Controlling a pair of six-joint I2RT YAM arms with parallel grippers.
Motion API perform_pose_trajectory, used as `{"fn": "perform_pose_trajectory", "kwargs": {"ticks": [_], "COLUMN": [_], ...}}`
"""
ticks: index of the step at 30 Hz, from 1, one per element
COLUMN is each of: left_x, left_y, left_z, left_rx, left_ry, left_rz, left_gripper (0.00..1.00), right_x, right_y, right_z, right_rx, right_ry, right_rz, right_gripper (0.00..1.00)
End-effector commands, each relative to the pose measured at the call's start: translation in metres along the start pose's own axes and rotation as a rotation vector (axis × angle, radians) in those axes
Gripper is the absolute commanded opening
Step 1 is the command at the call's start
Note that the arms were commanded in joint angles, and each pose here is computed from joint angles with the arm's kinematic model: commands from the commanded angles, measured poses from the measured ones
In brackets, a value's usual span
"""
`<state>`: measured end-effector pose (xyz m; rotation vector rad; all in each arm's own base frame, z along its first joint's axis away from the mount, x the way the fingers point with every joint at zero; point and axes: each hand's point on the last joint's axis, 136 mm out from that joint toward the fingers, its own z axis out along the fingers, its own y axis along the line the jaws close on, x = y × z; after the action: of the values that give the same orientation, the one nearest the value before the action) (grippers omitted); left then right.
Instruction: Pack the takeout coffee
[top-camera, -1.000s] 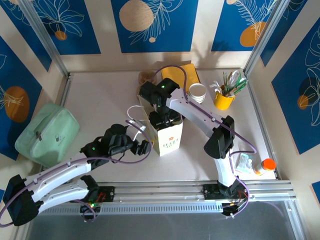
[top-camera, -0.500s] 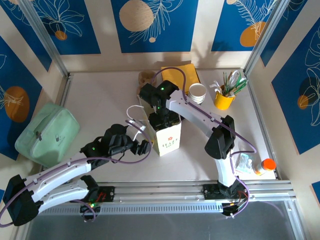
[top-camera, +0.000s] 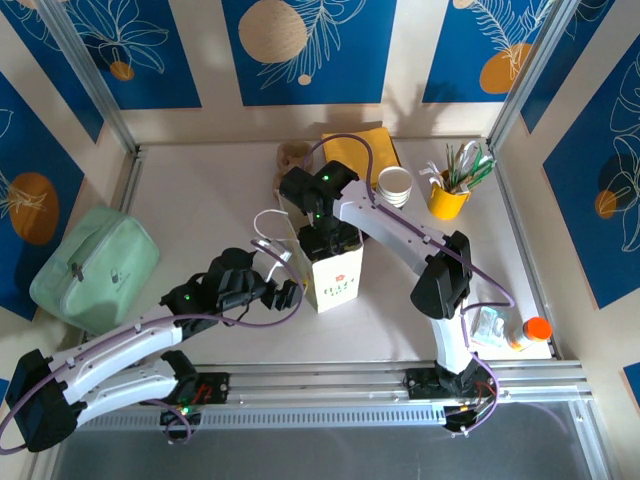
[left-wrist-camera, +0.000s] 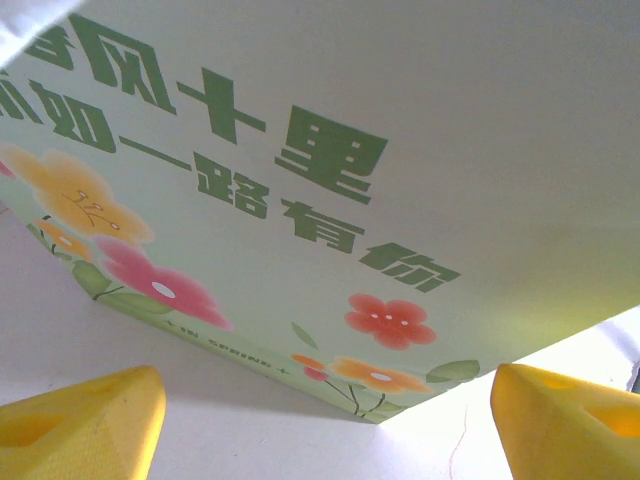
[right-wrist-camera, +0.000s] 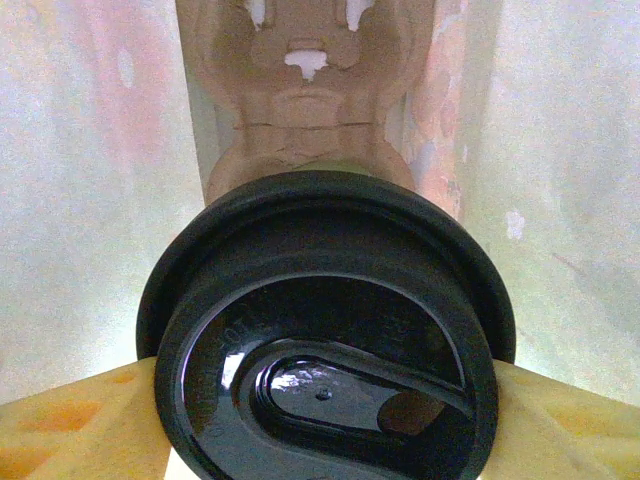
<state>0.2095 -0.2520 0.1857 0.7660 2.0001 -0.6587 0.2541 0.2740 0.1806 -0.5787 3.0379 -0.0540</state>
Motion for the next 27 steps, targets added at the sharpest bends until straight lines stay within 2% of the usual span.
{"fn": "perform_pose_trajectory", "kwargs": {"ticks": [1, 27], "left_x": [0.0, -0.0015], "left_y": [-0.0012, -0.0022], "left_z": [-0.0008, 0.0019], "left_rx": [0.0, 0.005], "left_ry": [0.001, 0.001], "left_rz": [0.018, 0.016], "left_gripper": [0.85, 0.85], "right_x": [0.0099, 0.0079], "right_y": [-0.0046, 0.0001], "right_z": [-0.0141, -0.0074], "right_rx": [-0.016, -0.062], "right_ry": [-0.003, -0.027], "right_rz": [0.021, 0.013], "right_gripper": [0.71, 0.71]}}
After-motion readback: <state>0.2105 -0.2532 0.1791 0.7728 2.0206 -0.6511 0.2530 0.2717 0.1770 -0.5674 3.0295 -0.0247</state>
